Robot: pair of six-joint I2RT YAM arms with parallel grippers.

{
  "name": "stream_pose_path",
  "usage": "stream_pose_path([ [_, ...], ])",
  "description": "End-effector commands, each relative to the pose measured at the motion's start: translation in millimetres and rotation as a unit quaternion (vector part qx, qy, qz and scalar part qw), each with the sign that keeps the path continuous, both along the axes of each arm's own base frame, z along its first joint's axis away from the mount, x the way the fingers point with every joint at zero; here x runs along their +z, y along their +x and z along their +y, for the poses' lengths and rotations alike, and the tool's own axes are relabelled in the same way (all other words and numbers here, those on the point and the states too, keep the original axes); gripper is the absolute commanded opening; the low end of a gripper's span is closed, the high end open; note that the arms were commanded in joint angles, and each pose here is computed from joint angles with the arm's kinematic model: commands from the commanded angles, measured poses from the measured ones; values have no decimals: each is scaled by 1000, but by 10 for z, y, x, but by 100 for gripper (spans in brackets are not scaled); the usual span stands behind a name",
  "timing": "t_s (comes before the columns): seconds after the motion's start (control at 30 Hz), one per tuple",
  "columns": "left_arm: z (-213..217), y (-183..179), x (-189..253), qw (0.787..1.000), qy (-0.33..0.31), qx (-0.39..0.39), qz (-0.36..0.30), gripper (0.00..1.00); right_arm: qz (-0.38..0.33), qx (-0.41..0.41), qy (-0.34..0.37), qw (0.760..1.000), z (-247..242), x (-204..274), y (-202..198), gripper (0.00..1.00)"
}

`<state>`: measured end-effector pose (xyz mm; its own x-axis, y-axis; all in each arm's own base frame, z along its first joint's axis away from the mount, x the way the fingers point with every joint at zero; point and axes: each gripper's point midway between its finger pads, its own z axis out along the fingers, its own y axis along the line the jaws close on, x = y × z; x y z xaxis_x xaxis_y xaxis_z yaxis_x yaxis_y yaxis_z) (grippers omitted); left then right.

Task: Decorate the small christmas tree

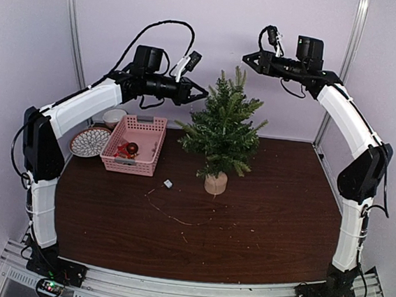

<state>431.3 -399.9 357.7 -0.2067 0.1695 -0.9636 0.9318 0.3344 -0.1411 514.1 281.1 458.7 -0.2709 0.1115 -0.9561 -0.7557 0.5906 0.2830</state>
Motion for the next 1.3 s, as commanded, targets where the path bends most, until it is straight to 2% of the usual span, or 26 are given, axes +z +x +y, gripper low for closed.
stream_pose_path([
  [0.0, -31, -53, 151, 999, 5, -17, -36, 0, -23, 1, 8, 1000, 15, 161, -28, 43],
  [0.23, 7, -111, 244, 996, 27, -30, -73, 0, -22, 4, 10, 1000, 54, 134, -3, 41],
  [0.33, 3, -131, 243, 996, 32, -37, -76, 0, -22, 3, 11, 1000, 61, 123, 22, 36],
  [0.43, -14, -154, 207, 995, 37, -45, -77, 0, -21, 0, 11, 1000, 63, 104, 55, 36],
  [0.57, -33, -182, 179, 994, 46, -50, -86, 0, -18, -11, 5, 1000, 54, 29, 123, 38],
  [0.63, -41, -187, 176, 994, 48, -51, -89, 0, -15, -17, 3, 1000, 50, -9, 162, 46],
  [0.7, -41, -191, 188, 993, 48, -52, -93, 0, -15, -25, 1, 1000, 37, -29, 197, 47],
  [0.97, -60, -176, 180, 993, 49, -54, -96, 0, -4, 2, 23, 1000, 137, -81, 235, 37],
  [1.03, -65, -181, 193, 993, 48, -54, -99, 0, -5, 7, 27, 1000, 151, -70, 231, 33],
  [1.17, -62, -175, 197, 993, 49, -52, -99, 0, -8, 9, 25, 1000, 146, -37, 199, 18],
  [1.27, -54, -162, 179, 993, 53, -48, -98, 0, -12, 5, 20, 1000, 123, -8, 163, 16],
])
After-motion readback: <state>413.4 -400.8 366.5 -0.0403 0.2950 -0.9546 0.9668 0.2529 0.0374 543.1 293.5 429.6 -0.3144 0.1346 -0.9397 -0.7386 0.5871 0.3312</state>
